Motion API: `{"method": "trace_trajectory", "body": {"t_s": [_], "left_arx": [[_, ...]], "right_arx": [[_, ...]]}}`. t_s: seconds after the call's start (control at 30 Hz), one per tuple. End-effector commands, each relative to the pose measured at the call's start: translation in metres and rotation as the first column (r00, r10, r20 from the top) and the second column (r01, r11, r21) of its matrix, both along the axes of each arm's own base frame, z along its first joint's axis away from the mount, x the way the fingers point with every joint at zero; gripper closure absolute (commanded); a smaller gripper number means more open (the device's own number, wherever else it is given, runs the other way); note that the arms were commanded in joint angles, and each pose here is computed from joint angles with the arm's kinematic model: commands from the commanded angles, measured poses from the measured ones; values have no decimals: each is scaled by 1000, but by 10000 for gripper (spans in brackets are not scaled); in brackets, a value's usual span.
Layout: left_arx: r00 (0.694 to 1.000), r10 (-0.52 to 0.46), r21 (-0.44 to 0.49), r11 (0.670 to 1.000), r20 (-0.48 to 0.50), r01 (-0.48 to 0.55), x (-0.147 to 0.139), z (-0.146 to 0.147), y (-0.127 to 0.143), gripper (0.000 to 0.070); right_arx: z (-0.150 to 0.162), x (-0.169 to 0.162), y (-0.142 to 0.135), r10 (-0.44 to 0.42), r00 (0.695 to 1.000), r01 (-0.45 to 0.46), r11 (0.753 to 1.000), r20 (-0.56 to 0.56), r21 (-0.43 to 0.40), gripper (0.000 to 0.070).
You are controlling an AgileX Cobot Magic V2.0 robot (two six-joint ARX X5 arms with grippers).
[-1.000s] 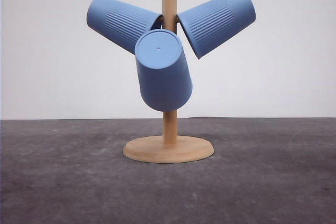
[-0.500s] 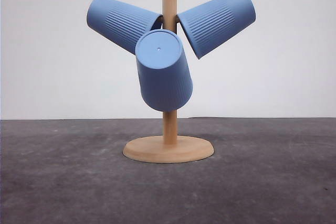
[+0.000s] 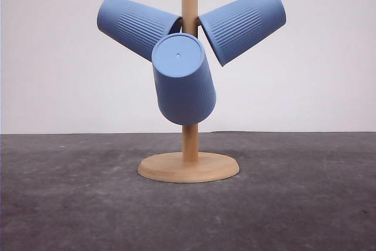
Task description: Place three cups
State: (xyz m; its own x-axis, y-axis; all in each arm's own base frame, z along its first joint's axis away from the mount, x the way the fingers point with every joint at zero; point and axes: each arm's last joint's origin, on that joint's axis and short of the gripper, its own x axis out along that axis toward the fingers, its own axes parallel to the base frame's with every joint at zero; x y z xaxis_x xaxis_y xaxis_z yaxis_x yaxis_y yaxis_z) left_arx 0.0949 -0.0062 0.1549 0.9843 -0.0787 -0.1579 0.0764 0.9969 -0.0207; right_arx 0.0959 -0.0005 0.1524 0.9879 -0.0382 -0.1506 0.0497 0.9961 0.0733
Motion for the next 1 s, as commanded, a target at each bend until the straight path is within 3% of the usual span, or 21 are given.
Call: {"method": "trace_trajectory", "body": {"t_s": [0.0, 0.97], "left_arx": [[1000, 4, 11, 1000, -19, -4, 1, -5, 0, 700], [1000, 4, 11, 1000, -19, -4, 1, -5, 0, 700]], "right_arx": [[0, 0, -1, -9, 1000, 9, 1000, 3, -6, 688], [0, 0, 0, -9, 1000, 9, 1000, 3, -3, 688]]}}
